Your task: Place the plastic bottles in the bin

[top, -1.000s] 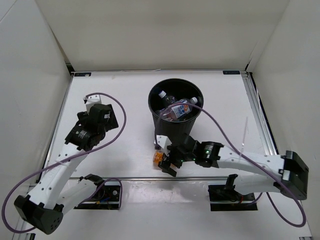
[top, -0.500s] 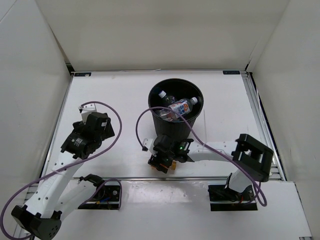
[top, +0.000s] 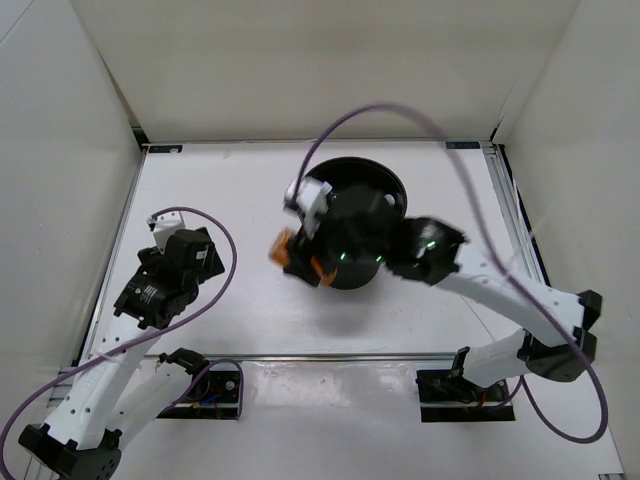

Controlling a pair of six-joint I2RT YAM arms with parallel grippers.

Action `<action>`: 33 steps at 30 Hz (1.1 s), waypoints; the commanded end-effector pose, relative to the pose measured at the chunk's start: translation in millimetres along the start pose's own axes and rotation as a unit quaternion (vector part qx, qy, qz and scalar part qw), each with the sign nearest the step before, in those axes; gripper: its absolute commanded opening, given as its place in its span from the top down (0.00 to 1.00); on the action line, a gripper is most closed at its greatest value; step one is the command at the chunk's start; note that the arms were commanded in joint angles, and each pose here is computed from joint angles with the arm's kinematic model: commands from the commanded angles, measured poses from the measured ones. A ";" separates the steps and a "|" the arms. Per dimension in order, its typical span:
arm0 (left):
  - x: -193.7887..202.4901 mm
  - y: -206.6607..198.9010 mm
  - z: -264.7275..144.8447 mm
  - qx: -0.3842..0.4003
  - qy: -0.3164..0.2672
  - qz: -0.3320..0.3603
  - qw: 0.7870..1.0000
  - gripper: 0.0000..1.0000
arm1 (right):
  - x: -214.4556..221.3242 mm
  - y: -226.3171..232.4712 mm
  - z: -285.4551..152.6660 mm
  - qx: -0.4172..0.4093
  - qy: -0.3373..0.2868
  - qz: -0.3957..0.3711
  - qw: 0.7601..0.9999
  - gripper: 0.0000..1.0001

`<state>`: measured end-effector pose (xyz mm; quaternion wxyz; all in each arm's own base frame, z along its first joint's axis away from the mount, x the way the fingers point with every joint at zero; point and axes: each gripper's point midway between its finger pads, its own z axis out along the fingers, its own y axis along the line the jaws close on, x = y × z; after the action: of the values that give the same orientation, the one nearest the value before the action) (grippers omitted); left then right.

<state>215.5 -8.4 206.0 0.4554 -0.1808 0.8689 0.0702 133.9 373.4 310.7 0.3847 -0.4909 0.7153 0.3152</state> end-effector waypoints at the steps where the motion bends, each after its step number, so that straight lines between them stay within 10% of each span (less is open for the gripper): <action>1: 3.6 2.6 6.3 -0.012 -0.004 -0.005 1.000 0.00 | -50.4 -76.6 -71.7 0.156 -0.034 0.099 0.982 0.63; 9: 12.7 -9.5 16.6 -0.002 0.014 -0.004 1.000 0.00 | -69.9 -169.6 -71.3 0.219 -0.048 0.120 0.967 0.39; 13: 4.8 -13.0 15.2 -0.002 0.014 0.001 1.000 0.00 | -52.8 -175.7 -62.3 0.217 -0.026 0.150 0.964 0.00; 16: -8.3 -16.9 10.4 0.006 0.004 -0.002 1.000 0.00 | -54.9 -174.1 -73.9 0.221 -0.035 0.164 0.961 0.00; 23: -21.9 -22.8 5.0 0.015 -0.002 0.003 1.000 0.00 | -29.4 -215.8 -180.5 0.350 -0.102 0.336 0.868 0.00; 33: -12.0 -20.9 15.0 -0.002 -0.005 -0.038 0.999 0.00 | 32.1 -217.9 -225.5 0.317 -0.074 0.420 0.847 0.00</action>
<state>236.5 -23.3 202.0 0.4440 -0.1925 0.8731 0.0588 294.8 101.2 379.4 0.4153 0.0385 0.8849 0.2074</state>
